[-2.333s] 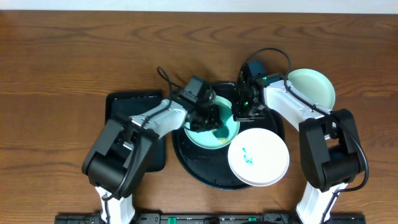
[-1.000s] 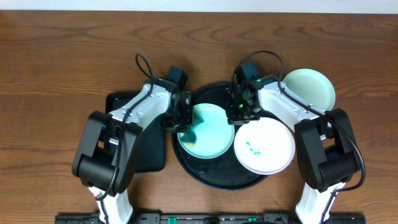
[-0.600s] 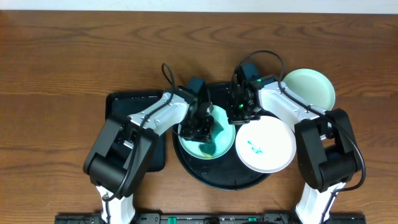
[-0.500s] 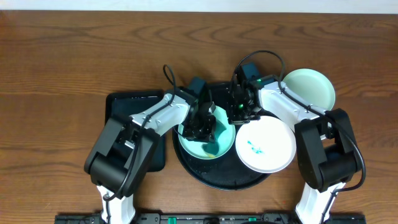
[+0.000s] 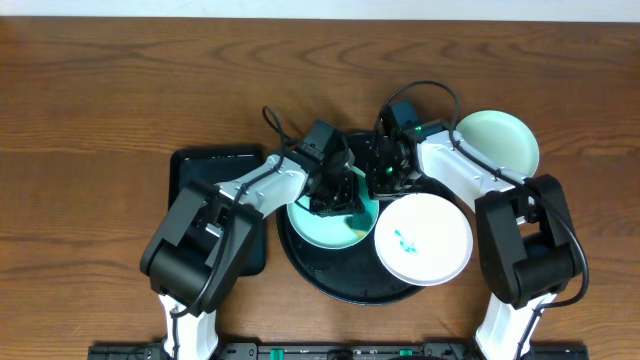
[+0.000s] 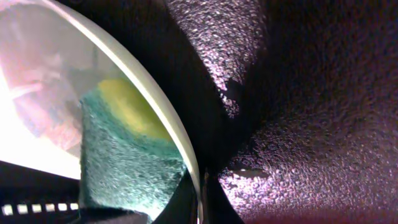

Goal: Clean dirty plates on tray and stack at the side
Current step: 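Scrub the mint plate surface with the sponge in the left gripper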

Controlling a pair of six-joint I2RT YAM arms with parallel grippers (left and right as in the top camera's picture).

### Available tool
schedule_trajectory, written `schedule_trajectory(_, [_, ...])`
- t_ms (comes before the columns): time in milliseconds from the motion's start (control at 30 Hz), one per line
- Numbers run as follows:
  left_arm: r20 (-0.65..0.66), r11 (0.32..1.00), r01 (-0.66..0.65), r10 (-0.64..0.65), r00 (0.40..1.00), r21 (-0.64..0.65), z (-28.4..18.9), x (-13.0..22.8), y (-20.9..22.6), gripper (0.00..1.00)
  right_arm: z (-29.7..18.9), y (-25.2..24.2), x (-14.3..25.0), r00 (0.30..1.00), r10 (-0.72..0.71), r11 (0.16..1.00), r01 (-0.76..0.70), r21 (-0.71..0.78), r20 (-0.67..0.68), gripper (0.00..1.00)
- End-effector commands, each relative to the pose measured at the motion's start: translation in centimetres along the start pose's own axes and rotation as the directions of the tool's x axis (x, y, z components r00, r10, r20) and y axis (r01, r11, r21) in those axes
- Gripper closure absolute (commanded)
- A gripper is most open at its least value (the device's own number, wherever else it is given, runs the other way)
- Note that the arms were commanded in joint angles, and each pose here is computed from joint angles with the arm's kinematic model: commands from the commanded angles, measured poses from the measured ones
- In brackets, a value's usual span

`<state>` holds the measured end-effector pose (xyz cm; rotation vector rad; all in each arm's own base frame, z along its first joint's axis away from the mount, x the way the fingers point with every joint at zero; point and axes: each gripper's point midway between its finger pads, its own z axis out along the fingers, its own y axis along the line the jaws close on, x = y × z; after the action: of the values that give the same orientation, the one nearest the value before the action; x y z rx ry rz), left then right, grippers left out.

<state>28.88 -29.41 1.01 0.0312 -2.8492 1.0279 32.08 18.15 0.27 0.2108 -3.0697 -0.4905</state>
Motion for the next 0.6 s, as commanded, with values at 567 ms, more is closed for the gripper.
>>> schedule_trajectory(567, [0.218,0.843,0.093,0.03,0.975,-0.53,-9.4,-1.8,9.9,0.93,0.6,-1.3,-0.1,0.999,0.038,0.998,-0.038,0.052,0.002,0.99])
